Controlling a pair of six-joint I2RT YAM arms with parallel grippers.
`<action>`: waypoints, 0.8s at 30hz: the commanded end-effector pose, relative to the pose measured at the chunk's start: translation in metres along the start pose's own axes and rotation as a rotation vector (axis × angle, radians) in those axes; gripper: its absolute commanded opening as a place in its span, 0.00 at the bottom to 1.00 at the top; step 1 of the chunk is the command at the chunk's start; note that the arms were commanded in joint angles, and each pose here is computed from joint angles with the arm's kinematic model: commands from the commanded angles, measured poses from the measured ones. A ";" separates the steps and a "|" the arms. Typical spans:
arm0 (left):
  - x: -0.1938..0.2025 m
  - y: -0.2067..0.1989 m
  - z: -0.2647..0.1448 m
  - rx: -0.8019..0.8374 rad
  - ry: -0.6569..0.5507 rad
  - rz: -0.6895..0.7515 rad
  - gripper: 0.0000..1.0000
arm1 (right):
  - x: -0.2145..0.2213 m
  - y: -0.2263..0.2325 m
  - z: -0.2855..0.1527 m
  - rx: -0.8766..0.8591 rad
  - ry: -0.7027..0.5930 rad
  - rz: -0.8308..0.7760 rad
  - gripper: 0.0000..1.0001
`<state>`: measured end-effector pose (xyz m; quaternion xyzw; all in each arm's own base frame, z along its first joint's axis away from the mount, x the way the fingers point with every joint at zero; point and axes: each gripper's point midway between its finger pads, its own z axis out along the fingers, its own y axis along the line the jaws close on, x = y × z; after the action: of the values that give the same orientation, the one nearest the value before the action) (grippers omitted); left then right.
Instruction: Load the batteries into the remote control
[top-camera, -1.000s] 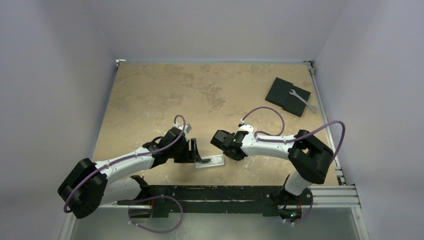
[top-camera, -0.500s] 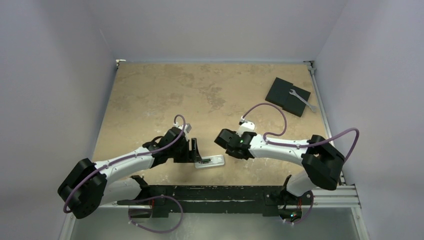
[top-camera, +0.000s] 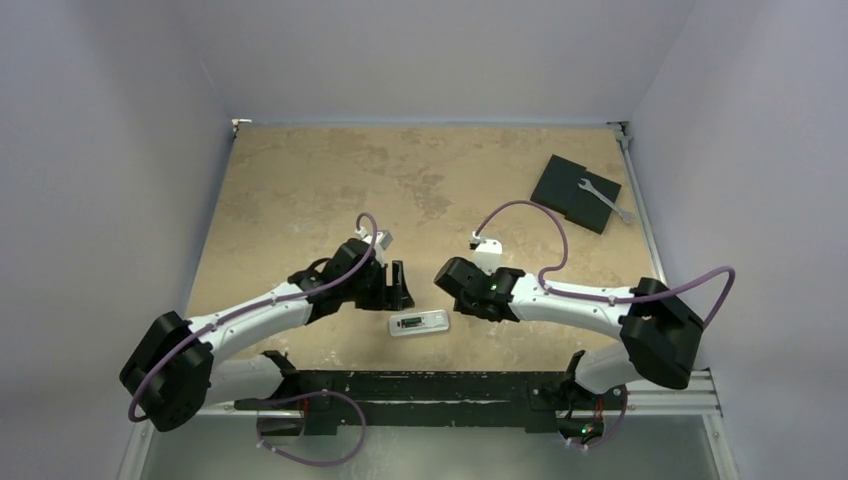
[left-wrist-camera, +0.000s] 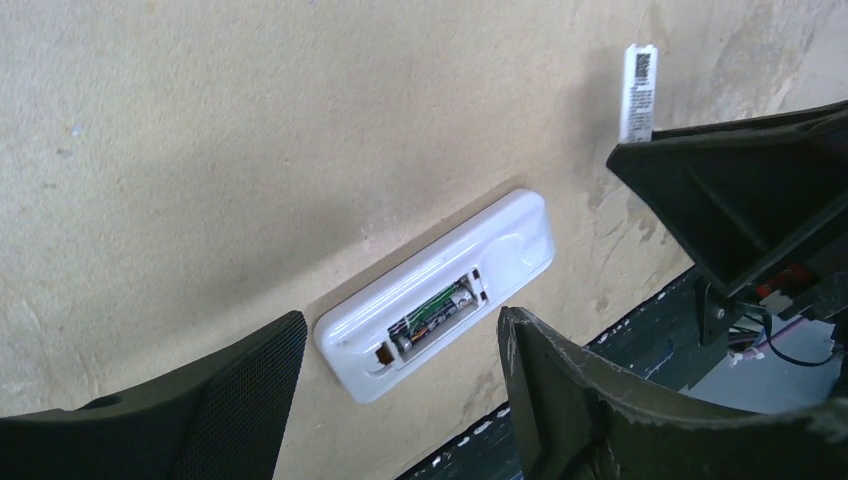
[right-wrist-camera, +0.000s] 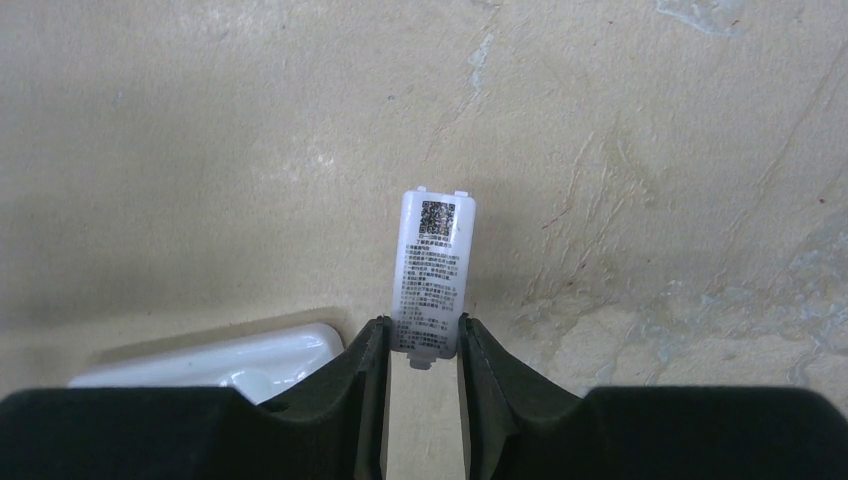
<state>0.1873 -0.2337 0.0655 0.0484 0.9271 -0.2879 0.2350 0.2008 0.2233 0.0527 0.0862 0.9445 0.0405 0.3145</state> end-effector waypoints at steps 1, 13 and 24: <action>-0.015 -0.015 0.003 0.037 -0.010 0.042 0.70 | 0.000 0.009 -0.006 -0.089 0.012 -0.063 0.00; -0.013 -0.025 0.022 0.087 0.032 0.036 0.70 | 0.019 0.000 -0.007 -0.106 0.062 -0.095 0.00; 0.010 -0.024 0.031 0.116 0.125 0.037 0.69 | 0.016 -0.006 -0.008 -0.091 0.045 -0.101 0.00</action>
<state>0.1845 -0.2568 0.0399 0.0695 0.9346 -0.3039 0.1714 0.1807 0.2212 0.0426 0.0273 0.9557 0.0662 0.2855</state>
